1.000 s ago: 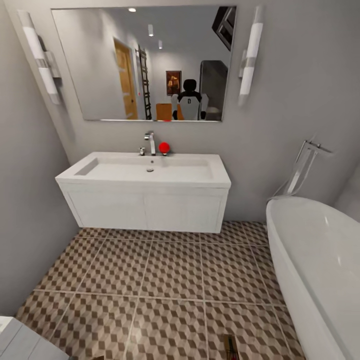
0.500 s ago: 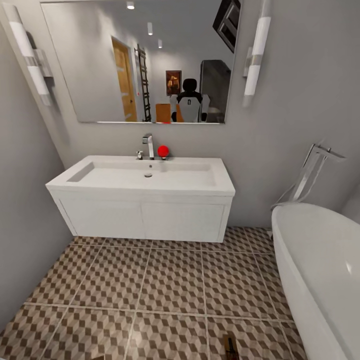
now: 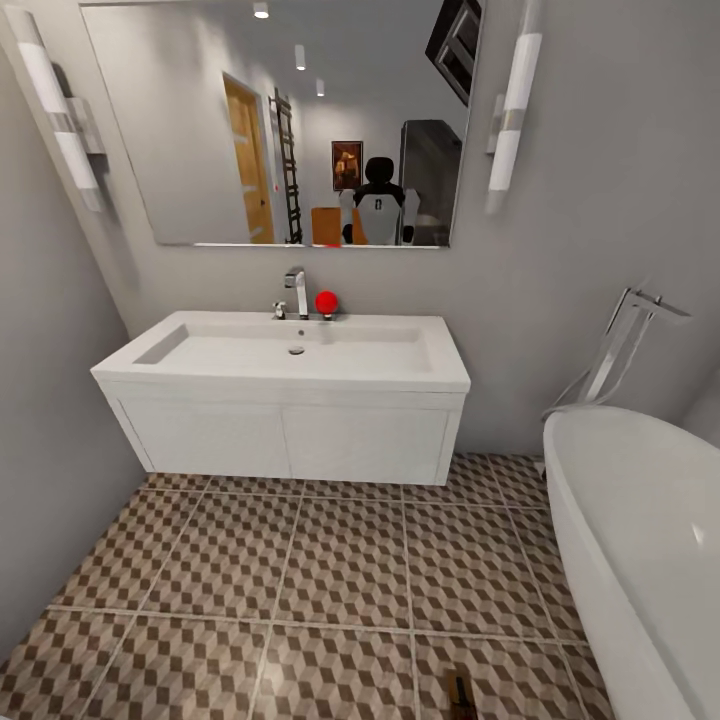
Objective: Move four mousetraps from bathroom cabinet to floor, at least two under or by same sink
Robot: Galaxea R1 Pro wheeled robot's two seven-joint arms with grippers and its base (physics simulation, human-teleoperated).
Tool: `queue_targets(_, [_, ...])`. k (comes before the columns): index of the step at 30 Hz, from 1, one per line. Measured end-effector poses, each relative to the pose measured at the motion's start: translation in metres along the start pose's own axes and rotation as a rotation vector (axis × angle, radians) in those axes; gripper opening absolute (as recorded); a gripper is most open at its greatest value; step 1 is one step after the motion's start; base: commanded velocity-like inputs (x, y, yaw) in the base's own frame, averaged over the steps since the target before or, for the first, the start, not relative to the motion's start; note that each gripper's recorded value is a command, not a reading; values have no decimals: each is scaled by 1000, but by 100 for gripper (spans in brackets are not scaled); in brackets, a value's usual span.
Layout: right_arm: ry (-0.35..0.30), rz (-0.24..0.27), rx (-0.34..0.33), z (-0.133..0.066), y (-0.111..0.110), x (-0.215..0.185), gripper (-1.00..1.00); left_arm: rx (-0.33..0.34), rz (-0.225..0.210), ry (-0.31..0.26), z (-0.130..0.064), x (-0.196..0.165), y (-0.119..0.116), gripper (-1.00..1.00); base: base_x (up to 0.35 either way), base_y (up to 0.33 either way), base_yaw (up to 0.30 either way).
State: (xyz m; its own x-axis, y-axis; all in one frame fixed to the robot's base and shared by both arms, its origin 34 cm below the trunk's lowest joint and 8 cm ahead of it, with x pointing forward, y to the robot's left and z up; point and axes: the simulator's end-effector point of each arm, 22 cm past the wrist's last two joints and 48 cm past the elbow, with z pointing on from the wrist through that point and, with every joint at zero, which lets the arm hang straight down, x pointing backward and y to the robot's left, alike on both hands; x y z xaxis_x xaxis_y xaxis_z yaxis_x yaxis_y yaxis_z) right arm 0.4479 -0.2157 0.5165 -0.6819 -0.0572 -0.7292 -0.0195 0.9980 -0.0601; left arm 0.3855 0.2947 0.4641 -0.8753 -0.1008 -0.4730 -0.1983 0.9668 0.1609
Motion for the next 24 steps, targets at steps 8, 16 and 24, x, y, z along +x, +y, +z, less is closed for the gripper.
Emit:
queue_targets(8, [-7,-7,16,25,8,-68,-100,112,-12,39,5,-45,-43,-100,0,0,0])
queue_targets(16, [-73,-9,33,69,16,-208,-100,79,-1,42,6,-131,-30,-100,0,0,0])
queue_targets(24, [23,-53,74,98,6,-268,-100,28,-62,213,8,-195,6,-100,0,0,0])
